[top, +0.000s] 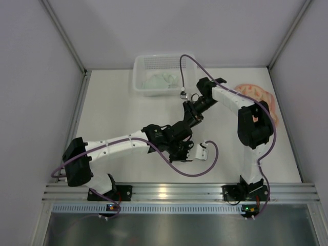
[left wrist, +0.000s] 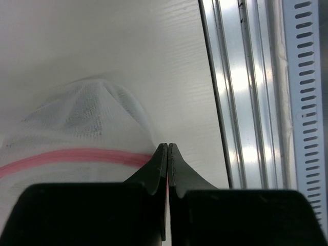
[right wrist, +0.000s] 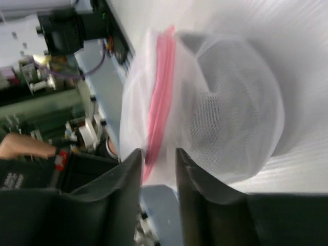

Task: Place the bra in the laundry bag and zip it closed
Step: Zip the zipper on the laundry bag.

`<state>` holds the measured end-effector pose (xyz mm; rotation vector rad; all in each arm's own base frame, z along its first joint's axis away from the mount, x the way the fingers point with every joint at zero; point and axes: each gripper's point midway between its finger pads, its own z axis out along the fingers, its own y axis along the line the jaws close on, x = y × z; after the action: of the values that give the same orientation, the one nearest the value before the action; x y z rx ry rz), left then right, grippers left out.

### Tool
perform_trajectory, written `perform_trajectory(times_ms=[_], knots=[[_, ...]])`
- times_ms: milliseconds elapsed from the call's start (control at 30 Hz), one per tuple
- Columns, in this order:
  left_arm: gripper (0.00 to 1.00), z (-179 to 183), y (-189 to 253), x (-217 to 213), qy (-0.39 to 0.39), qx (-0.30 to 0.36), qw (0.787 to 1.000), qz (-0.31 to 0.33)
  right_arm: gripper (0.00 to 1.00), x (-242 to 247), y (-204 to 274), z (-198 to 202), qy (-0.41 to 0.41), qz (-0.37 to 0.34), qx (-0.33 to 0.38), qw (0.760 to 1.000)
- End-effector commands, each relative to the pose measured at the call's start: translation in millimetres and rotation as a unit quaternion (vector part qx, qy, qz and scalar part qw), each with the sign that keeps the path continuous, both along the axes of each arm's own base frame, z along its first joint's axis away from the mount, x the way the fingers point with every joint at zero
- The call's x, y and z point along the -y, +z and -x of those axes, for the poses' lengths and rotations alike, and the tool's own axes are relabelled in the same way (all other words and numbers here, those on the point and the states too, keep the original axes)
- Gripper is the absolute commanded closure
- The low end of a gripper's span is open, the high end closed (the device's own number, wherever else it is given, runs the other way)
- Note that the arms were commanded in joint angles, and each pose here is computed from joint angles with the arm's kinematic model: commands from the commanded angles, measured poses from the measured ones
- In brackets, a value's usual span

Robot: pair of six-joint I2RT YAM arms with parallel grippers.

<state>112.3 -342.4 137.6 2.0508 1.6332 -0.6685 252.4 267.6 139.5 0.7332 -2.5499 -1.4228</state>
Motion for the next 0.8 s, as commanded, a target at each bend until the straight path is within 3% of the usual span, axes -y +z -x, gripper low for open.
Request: perform_trajectory(times_ms=[0, 100, 167, 367, 567, 767], knots=[[1.0, 7, 12, 7, 0.035, -0.043, 0.998, 0.012, 0.55, -3, 17, -32, -0.01, -0.024, 0.082, 0.996], [1.0, -14, 19, 15, 0.076, -0.05, 0.995, 0.03, 0.38, 10, 25, -35, -0.036, -0.013, 0.094, 0.995], [1.0, -24, 21, 20, 0.087, -0.051, 0.994, 0.036, 0.33, 22, 30, -33, -0.056, -0.013, 0.093, 0.994], [1.0, -32, 25, 31, 0.102, -0.055, 0.992, 0.053, 0.37, 49, 37, 6, -0.06, -0.023, 0.023, 0.998], [1.0, -42, 28, 40, 0.113, -0.053, 0.99, 0.06, 0.37, 34, 27, 45, -0.034, -0.04, -0.027, 0.998], [1.0, -48, 33, 45, 0.115, -0.046, 0.99, 0.066, 0.41, 21, 12, 52, -0.02, -0.031, -0.059, 0.998]])
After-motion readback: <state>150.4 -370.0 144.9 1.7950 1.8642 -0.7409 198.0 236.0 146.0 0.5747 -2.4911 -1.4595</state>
